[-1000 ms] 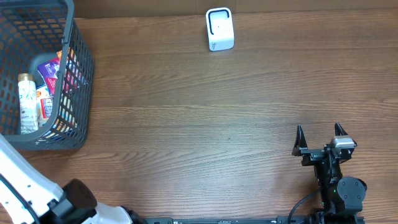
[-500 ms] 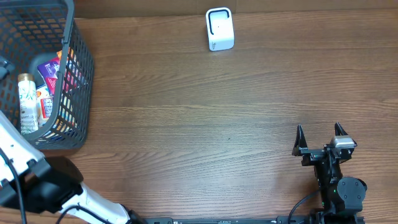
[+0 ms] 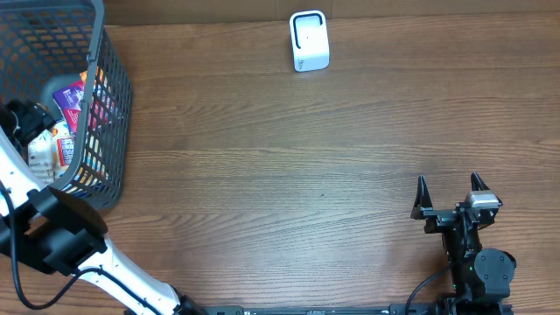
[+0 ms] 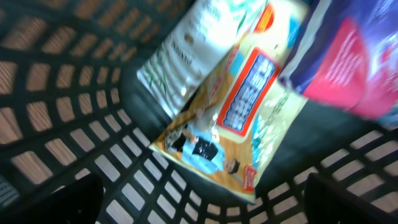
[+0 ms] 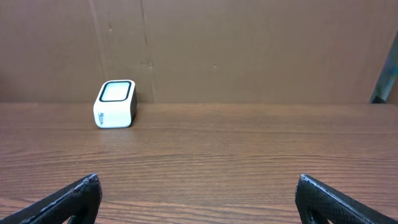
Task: Scan the item barcode
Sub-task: 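Grasp the yellow-blue snack bag in the basket with the left gripper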
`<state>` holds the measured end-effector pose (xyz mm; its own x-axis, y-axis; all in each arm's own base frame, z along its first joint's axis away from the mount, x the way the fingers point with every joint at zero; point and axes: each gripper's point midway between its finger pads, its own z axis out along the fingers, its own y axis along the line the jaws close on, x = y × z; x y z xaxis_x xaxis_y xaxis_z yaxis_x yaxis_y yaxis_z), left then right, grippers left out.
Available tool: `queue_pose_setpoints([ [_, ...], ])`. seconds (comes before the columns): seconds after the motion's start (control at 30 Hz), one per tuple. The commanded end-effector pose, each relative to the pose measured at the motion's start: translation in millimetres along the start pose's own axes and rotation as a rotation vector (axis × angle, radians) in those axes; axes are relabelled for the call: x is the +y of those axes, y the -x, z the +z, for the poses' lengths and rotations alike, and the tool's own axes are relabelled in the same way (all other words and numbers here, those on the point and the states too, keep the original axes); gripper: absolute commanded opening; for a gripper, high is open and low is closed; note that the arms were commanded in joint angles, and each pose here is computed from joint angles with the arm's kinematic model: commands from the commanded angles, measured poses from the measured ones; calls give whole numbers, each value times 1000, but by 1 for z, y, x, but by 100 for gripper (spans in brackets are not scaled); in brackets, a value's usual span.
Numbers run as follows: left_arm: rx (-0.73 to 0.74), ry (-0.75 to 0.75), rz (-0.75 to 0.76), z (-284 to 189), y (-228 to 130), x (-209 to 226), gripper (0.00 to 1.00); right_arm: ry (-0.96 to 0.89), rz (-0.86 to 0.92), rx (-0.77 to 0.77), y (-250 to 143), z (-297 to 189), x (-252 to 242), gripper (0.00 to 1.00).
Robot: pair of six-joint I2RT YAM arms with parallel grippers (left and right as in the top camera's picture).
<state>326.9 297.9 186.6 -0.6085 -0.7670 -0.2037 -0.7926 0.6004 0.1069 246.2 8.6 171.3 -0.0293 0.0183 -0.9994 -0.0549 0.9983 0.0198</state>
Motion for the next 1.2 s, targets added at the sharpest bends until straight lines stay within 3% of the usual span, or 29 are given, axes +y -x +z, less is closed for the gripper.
queue_pose_setpoints([
  [0.0, 42, 12, 46, 12, -4, -4, 96, 2, 2, -7, -1, 0, 1, 100],
  [0.33, 101, 18, 63, 31, -13, -9, 98, 2, 2, -7, -1, 0, 1, 100],
  [0.87, 187, 12, 104, 101, -40, -19, 99, 2, 2, -7, -1, 0, 1, 100],
  [1.17, 189, 12, 111, 135, -50, -22, 95, 2, 2, -7, -1, 0, 1, 100],
])
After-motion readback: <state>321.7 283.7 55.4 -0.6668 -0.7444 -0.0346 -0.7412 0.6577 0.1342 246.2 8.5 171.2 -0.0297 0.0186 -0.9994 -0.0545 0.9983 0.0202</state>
